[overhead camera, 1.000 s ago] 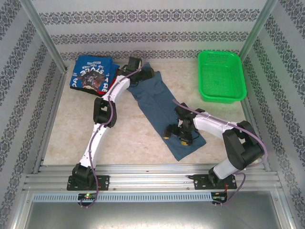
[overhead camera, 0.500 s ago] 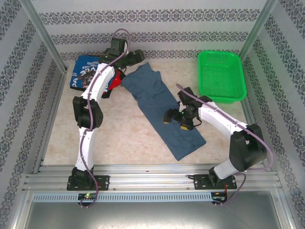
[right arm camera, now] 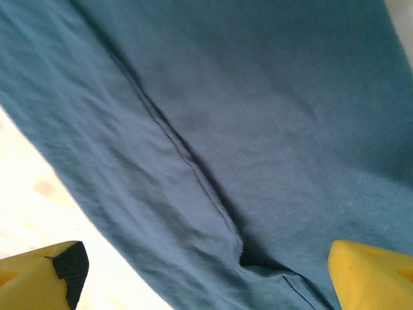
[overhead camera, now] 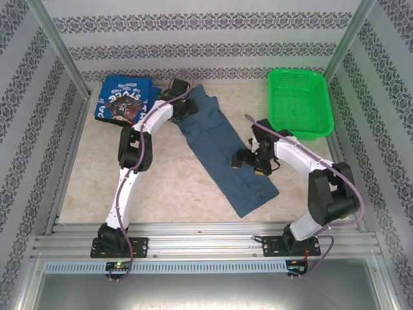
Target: Fold and stack the t-shirts
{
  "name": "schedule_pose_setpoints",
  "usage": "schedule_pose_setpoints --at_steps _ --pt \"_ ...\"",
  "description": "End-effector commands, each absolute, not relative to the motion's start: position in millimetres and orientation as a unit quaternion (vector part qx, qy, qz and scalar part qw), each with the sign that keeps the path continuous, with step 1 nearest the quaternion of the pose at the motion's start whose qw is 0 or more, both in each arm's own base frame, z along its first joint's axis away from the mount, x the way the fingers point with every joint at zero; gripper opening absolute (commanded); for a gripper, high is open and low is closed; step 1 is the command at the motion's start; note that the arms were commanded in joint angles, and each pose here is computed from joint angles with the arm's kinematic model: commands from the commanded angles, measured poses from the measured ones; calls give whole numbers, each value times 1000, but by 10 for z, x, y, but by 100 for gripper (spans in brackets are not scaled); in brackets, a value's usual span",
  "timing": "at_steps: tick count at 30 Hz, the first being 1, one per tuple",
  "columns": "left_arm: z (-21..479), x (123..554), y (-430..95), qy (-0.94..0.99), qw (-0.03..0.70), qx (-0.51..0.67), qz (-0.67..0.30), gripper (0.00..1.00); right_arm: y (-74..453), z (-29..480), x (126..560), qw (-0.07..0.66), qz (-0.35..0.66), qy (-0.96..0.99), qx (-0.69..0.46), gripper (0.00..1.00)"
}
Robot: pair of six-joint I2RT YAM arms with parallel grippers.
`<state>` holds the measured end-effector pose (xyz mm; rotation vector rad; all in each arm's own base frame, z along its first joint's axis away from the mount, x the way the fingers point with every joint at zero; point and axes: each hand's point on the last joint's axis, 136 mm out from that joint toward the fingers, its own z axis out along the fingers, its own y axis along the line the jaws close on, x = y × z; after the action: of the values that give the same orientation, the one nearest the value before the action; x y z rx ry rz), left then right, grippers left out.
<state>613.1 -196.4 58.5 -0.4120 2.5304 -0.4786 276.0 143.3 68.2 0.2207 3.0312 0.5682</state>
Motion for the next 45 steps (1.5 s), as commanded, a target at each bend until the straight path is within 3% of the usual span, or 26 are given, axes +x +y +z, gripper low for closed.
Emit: schedule_pose_setpoints --at_steps 1,10,24,30,33,38,42,45 --pt "306 6162 -1971 939 249 -172 -162 57 1434 489 2629 4 187 979 78 96" --pt "47 6426 -2275 926 261 -159 -223 58 1734 186 2366 -50 207 972 101 95" --pt "421 7015 -2521 839 379 -187 -343 64 2645 67 2157 -115 279 945 122 96" --pt "599 7063 -2501 825 383 -183 -373 70 2951 188 2046 -129 291 941 115 96" --pt "970 7089 -2440 808 385 -181 -407 84 2976 387 2031 -115 295 942 110 96" --pt "2191 7080 -2197 755 436 -161 -462 98 2736 827 1966 -68 274 955 93 97" --pt "2959 6784 -2129 750 437 -120 -481 100 2414 1030 1806 -33 246 963 100 97" --pt "3045 6241 -2250 805 374 -81 -453 100 2185 1044 1672 -9 242 962 126 97"
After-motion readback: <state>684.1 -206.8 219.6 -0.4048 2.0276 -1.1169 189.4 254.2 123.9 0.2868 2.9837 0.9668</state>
